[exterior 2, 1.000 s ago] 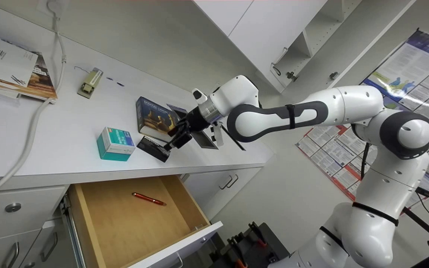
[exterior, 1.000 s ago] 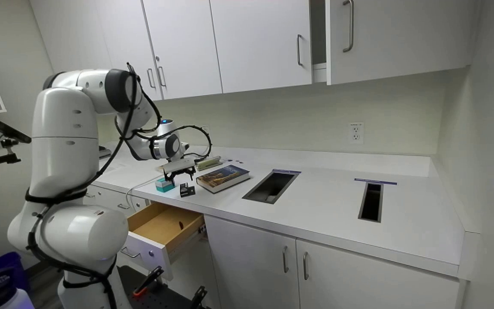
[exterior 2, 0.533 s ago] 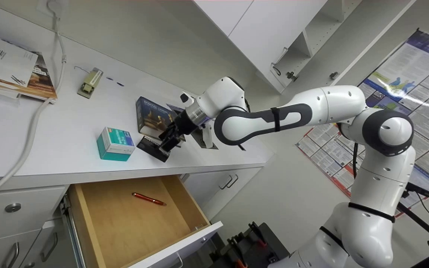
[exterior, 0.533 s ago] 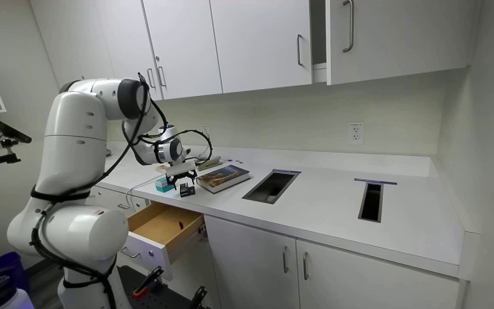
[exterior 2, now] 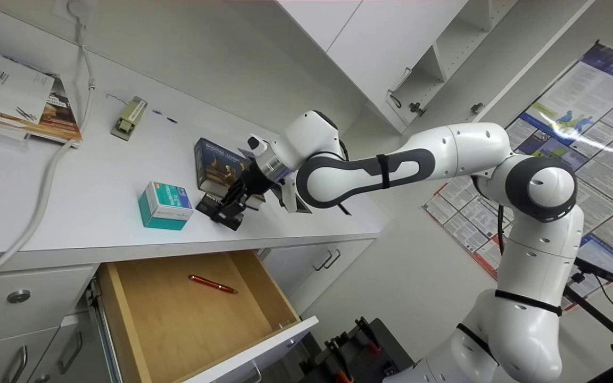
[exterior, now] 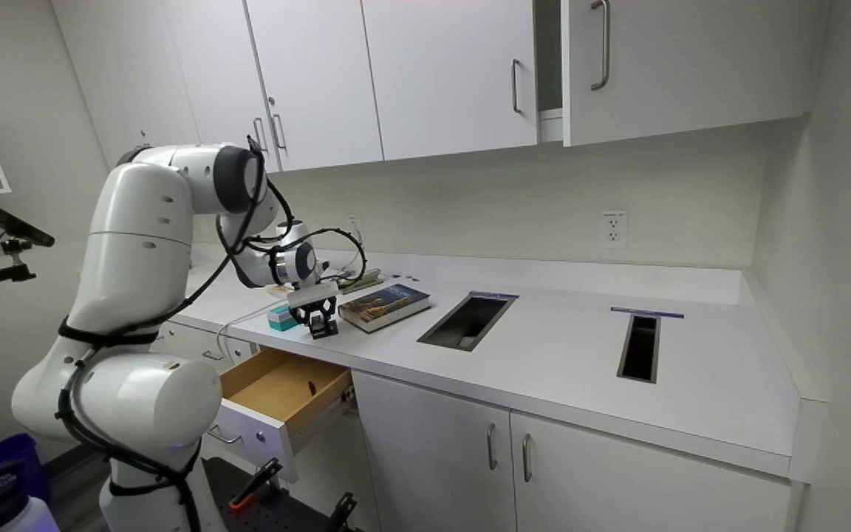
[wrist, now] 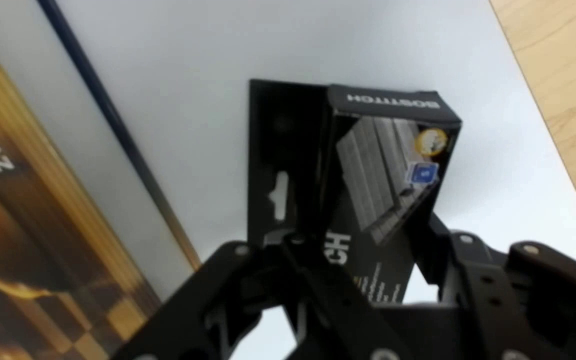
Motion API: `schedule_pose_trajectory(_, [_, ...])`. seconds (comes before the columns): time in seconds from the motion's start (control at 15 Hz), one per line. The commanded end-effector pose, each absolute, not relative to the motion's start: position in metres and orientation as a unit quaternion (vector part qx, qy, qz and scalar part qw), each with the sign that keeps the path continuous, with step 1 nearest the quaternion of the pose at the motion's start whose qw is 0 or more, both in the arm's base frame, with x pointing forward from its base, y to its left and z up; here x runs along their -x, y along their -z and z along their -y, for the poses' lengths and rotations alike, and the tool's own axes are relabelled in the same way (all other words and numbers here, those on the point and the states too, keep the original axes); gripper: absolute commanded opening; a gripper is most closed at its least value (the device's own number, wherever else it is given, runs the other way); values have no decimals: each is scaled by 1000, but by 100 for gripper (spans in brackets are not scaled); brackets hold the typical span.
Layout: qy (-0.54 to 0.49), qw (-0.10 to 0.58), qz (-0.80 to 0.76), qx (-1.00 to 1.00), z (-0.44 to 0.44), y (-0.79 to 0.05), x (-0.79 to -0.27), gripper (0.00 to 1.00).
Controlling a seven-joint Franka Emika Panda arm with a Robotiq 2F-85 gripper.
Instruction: Open the right door of the upper cabinet on the far right, move the black box to the right side of the countertop
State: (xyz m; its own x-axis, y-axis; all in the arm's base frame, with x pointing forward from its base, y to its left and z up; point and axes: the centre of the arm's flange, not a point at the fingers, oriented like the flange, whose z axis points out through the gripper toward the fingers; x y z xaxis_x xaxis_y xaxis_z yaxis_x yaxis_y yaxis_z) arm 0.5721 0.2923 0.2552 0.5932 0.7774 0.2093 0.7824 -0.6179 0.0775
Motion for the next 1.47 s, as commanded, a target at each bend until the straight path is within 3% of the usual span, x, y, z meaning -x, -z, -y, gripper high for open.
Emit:
schedule_pose_trajectory(0.0, [104,5,432,896,-300,-261,-578,20])
schedule_pose_trajectory(0.67, [133,-46,364,921,-245,-334,-551,20])
schedule_pose_trajectory(1.4, [173,-106,118,972,-68,-401,-521,20])
